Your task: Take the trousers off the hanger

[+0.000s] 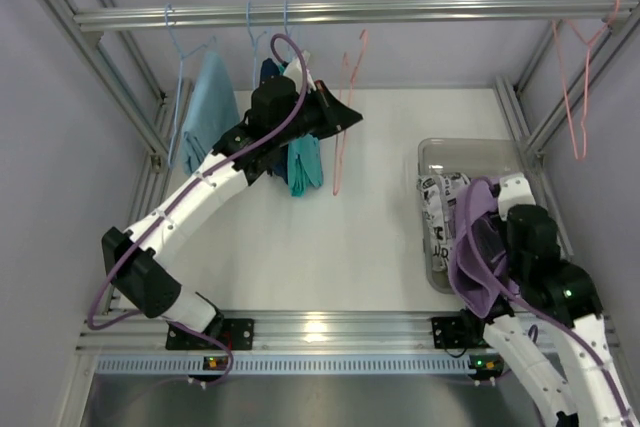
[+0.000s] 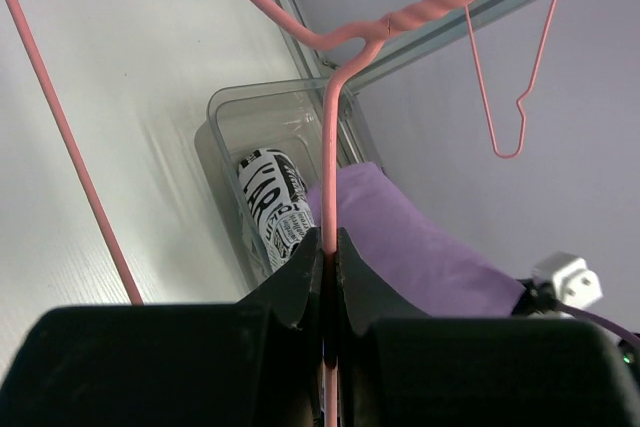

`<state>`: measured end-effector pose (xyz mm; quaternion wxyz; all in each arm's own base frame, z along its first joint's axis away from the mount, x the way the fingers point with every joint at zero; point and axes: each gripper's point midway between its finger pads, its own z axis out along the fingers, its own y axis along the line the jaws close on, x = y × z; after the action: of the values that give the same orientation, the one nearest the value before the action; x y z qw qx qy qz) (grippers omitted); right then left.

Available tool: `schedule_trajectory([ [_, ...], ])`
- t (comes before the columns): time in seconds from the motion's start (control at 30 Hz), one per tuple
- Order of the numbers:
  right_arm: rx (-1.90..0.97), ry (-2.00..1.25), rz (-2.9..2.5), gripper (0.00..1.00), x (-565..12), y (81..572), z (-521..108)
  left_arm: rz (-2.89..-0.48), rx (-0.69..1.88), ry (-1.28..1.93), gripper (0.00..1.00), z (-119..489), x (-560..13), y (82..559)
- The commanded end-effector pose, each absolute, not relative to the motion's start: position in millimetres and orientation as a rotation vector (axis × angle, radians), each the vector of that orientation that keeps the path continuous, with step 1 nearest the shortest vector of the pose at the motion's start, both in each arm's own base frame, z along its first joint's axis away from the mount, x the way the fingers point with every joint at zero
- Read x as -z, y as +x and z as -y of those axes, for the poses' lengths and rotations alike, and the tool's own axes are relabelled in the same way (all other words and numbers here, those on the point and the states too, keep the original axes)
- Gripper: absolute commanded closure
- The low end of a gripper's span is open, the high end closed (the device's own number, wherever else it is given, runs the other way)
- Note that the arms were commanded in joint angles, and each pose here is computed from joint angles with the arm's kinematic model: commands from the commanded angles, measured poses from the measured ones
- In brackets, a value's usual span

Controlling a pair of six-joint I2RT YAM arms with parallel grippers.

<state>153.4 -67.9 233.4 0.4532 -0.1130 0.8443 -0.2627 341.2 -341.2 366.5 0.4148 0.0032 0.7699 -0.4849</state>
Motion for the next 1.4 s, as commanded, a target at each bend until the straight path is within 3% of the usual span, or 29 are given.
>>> schedule_trajectory([
  [0.0,0.661,-0.099,-1.957,1.00,-255.4,193.3,66.9,-1.846,1.251,0.020,1.00,342.9,-396.2,342.2],
  [0.33,0.966,0.129,-1.935,1.00,-273.9,243.7,88.1,-1.854,1.241,0.018,1.00,346.3,-392.7,348.1],
  [0.5,0.915,0.165,-1.915,1.00,-288.0,260.7,81.2,-1.840,1.224,0.026,1.00,344.6,-398.3,349.7],
  [0.8,0.900,0.128,-2.004,0.98,-258.8,306.8,66.0,-1.826,1.217,0.055,1.00,346.0,-402.9,350.6],
  [0.83,0.889,0.087,-2.050,0.94,-244.7,314.4,60.6,-1.825,1.214,0.059,1.00,345.8,-403.1,350.5],
  [0.87,0.874,0.078,-2.077,0.74,-237.8,316.8,57.9,-1.823,1.210,0.067,1.00,345.6,-403.2,349.4],
  [0.93,0.804,-0.012,-2.174,0.58,-213.3,320.2,45.9,-1.821,1.211,0.086,1.00,345.6,-403.0,347.8],
  [1.07,0.619,-0.084,-2.222,0.41,-206.6,314.9,25.1,-1.805,1.232,0.136,1.00,346.6,-403.1,339.2],
  [1.3,0.150,-0.217,-2.014,0.01,-290.8,275.6,-24.4,-1.735,1.298,0.306,1.00,359.6,-414.9,303.2],
  [1.37,0.070,-0.226,-1.966,0.00,-308.8,260.8,-31.9,-1.713,1.311,0.355,1.00,366.6,-416.8,286.5],
])
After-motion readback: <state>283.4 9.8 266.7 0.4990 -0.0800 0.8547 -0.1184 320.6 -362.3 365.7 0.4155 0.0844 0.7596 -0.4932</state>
